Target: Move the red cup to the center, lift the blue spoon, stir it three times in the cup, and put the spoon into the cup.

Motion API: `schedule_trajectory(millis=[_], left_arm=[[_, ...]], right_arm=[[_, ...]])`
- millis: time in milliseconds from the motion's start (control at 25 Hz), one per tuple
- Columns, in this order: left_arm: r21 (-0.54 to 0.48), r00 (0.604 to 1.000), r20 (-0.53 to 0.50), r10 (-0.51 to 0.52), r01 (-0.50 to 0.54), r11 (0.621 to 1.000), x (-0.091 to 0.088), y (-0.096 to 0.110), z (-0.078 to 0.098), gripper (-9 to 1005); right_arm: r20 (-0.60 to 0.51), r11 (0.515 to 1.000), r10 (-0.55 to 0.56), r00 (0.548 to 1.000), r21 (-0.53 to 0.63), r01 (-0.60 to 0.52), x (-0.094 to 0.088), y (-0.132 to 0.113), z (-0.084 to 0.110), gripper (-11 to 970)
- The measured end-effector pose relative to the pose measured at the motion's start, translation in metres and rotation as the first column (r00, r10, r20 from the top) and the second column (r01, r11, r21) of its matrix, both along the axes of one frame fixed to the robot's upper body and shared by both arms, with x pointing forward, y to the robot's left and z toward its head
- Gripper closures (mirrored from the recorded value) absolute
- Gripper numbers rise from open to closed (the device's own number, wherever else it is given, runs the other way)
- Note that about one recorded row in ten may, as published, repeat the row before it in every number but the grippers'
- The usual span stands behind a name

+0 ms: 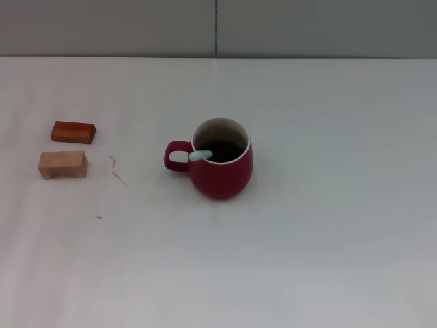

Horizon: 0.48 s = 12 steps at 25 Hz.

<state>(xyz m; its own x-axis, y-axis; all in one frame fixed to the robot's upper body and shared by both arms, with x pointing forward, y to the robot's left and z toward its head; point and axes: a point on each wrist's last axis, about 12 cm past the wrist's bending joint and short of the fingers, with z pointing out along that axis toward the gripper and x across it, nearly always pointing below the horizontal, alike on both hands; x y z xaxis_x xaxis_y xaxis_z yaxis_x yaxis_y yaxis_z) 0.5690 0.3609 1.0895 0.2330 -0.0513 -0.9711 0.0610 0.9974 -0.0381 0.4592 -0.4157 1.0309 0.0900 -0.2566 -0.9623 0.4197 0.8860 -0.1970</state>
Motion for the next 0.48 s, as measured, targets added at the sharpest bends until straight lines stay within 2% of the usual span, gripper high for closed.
schedule_trajectory(millis=[200, 480], left_arm=[[0.133, 0.997, -0.029, 0.065, -0.061, 0.989, 0.001, -0.009, -0.013, 515], [0.133, 0.993, -0.054, 0.103, -0.095, 0.986, -0.001, -0.011, -0.022, 515]], right_arm=[[0.028, 1.000, -0.026, 0.999, 0.014, 0.026, 0.001, 0.000, 0.002, 330], [0.057, 1.000, -0.026, 0.998, 0.016, 0.026, 0.001, 0.004, 0.004, 330]])
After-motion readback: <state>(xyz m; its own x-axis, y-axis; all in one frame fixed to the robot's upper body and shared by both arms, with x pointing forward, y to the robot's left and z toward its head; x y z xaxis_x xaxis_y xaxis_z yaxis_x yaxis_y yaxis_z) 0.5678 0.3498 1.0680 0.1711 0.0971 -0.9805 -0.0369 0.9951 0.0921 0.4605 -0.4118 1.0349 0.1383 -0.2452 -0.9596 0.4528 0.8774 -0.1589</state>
